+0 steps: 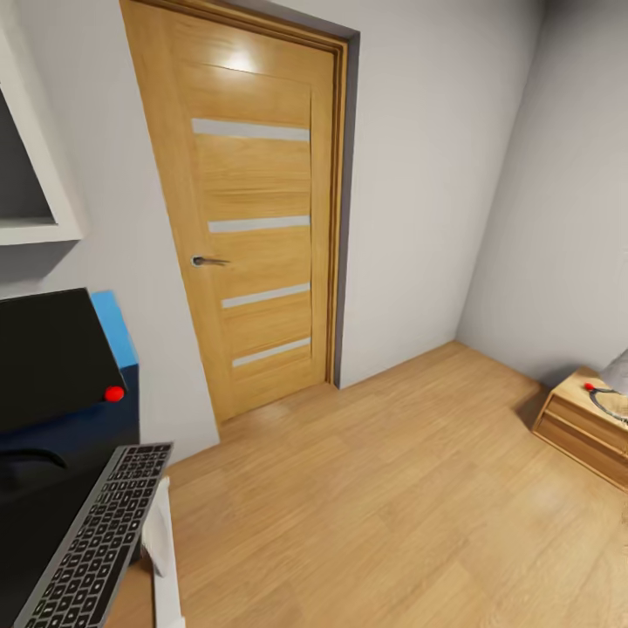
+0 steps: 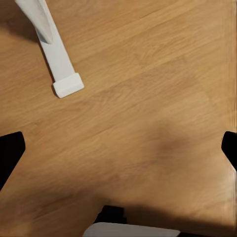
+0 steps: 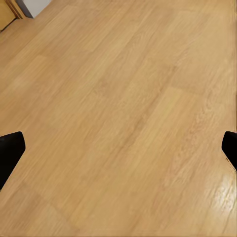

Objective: In the bedroom, organize the workspace by keeping the computer under the desk, ensuring the monitor is on the desk, placing the keyboard on the desk next to the monitor, placing the mouse on the desk next to the keyboard, moving the folder from the swivel chair onto the desk next to the mouse, stacking the notebook on top of the folder with the pen on top of the notebook, and positioning the swivel chair next to the desk.

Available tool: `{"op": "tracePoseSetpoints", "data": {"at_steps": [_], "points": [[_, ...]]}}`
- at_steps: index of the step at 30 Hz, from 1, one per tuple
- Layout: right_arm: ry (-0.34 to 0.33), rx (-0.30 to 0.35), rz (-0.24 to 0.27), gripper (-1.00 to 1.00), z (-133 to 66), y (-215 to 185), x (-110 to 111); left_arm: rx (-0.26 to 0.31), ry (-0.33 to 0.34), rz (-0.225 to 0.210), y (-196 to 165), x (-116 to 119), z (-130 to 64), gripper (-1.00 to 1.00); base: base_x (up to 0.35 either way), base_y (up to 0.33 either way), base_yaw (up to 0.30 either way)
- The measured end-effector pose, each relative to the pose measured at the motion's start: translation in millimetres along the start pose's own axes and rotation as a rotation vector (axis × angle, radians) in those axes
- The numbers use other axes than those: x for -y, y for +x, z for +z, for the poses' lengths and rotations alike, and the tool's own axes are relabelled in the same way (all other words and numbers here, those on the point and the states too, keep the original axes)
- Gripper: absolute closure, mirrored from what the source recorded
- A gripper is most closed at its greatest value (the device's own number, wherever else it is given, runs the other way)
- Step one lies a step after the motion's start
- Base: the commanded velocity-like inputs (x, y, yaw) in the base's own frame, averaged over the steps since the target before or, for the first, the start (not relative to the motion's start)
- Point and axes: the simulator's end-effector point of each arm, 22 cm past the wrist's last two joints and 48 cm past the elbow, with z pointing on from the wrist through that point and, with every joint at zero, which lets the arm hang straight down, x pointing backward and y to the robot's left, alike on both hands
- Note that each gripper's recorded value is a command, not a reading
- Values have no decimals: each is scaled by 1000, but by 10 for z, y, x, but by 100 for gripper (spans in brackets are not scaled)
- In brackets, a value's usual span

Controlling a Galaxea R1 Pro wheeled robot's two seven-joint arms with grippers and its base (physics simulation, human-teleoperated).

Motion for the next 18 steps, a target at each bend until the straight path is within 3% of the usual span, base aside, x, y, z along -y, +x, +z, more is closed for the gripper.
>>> {"op": "tracePoseSetpoints", "data": {"at_steps": [18], "points": [[-1, 0, 1, -100, 0, 3, -10, 0, -1, 0, 0, -9, 1, -100, 318, -91, -24]]}}
